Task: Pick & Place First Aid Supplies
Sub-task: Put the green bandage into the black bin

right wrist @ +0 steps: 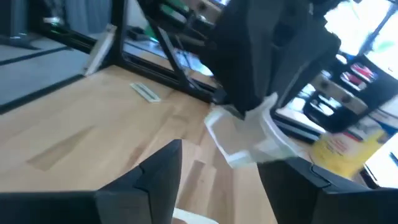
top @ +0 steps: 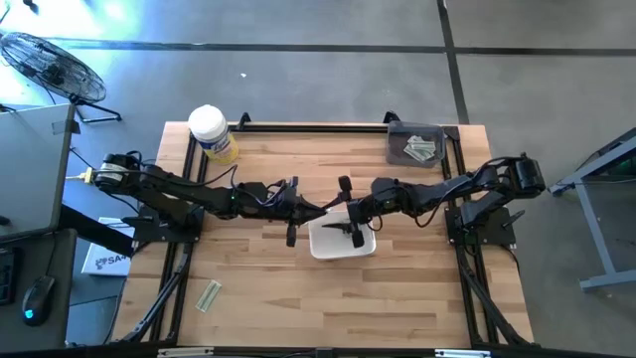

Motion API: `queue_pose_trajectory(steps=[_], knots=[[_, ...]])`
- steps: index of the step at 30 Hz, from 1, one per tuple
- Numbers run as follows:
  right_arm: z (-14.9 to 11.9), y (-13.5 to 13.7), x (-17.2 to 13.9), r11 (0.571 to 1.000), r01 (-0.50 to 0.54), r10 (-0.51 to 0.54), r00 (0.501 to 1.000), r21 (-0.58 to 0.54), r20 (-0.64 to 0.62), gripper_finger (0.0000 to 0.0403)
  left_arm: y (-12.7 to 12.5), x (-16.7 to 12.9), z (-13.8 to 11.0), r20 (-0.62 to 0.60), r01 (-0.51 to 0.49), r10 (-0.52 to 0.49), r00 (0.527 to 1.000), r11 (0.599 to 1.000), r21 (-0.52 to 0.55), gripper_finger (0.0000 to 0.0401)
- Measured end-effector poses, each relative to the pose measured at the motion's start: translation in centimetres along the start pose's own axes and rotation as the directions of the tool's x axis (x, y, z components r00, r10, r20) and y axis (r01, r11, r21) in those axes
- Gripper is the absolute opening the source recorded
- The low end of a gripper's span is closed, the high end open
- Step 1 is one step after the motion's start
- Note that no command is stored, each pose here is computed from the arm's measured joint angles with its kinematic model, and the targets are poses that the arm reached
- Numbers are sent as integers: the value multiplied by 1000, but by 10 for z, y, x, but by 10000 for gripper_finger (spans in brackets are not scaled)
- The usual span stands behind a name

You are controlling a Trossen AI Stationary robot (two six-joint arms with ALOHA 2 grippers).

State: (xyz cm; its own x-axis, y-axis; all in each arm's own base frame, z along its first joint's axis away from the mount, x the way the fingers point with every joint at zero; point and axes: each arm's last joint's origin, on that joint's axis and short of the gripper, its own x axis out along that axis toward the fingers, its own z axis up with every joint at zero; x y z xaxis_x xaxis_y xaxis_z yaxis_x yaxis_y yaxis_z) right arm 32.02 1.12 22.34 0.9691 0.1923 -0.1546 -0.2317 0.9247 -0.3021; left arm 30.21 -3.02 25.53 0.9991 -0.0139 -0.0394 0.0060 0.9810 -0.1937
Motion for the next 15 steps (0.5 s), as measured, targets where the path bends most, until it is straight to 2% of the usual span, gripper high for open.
queue_pose_trajectory(steps=[6,15], knots=[[4,-3,0,998,64,-64,998,-5,27,173,-1,0,0,5,3,-3,1000,1000,-7,5],[4,-3,0,998,66,-66,997,-1,31,69,-1,2,-1,21,-4,4,1000,1000,-9,5]])
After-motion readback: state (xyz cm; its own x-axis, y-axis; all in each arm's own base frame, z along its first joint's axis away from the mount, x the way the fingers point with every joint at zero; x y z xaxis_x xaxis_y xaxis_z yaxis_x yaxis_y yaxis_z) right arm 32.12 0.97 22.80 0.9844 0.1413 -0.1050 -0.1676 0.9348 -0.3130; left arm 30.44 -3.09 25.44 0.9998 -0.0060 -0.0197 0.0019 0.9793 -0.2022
